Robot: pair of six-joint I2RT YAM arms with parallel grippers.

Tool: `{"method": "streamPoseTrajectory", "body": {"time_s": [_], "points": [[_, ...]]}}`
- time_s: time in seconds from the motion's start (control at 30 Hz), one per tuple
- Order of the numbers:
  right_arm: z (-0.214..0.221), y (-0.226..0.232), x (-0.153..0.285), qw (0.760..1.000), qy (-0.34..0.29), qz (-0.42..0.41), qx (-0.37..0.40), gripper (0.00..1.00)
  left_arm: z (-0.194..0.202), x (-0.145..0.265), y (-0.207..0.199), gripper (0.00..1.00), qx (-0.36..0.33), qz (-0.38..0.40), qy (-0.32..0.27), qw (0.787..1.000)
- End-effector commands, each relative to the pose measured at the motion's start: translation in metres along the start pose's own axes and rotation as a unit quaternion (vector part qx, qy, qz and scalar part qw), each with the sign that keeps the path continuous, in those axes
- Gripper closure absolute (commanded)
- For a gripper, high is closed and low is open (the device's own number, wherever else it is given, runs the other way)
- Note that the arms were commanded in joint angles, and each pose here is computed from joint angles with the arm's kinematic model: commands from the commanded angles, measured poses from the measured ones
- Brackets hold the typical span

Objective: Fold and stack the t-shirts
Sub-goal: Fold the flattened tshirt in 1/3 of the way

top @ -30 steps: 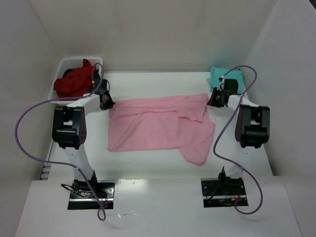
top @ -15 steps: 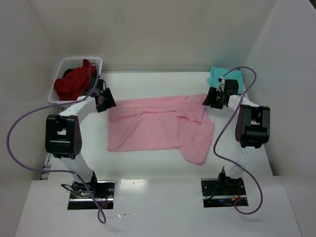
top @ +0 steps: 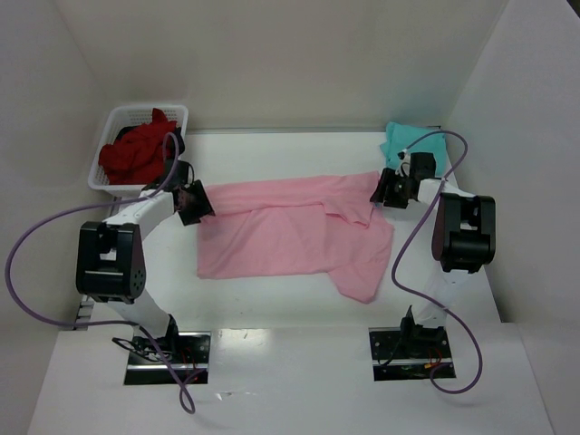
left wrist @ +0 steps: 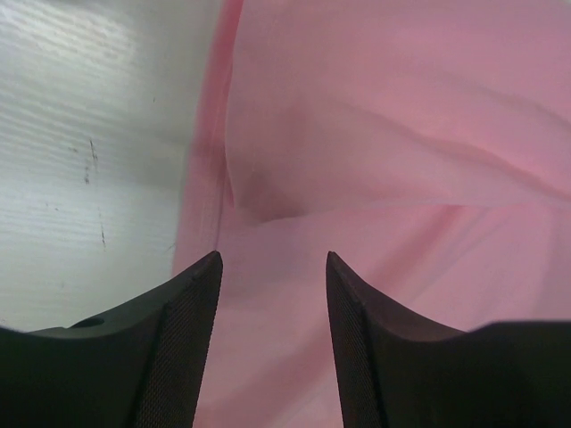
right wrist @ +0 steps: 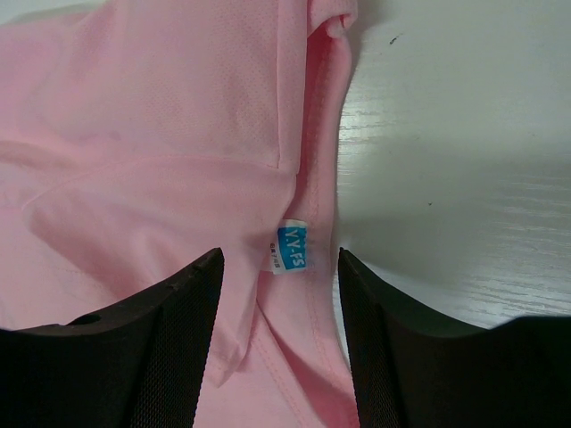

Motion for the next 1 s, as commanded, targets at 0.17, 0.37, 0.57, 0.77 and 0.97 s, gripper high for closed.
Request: {"method": "streamPoseTrajectory", "body": {"time_s": [0.17, 0.37, 0.57, 0.77, 0.97], "points": [[-0.004, 0.015, 0.005, 1.0, -0.007, -0.016, 0.012, 0.42, 0.012, -0.02, -0.004, 0.43, 0.055, 0.021, 0.026, 0.998], [-0.001, 0.014, 0.003, 1.0, -0.002, -0.016, 0.011, 0.42, 0.012, -0.028, 0.005, 0.43, 0.085, -0.001, 0.005, 0.996], [0.001, 0.013, 0.001, 1.0, 0.002, -0.016, 0.009, 0.43, 0.008, -0.03, 0.014, 0.48, 0.101, -0.025, -0.015, 0.994], [0.001, 0.013, 0.001, 1.0, 0.002, -0.016, 0.009, 0.43, -0.01, -0.031, 0.004, 0.54, 0.1, -0.012, -0.043, 0.994], [0.0, 0.018, 0.011, 1.0, -0.004, -0.016, 0.001, 0.43, -0.012, -0.037, 0.007, 0.61, 0.1, -0.019, -0.051, 0.993]]}}
Point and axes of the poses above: each gripper's point midway between its finger pads, its own x axis back along the fingers, its own y axis along the line the jaws close on, z = x × y, the point moved 2 cm from there along x, back along the fingers, and after that the axes turned 9 degrees about x, right-handed, at the moved point
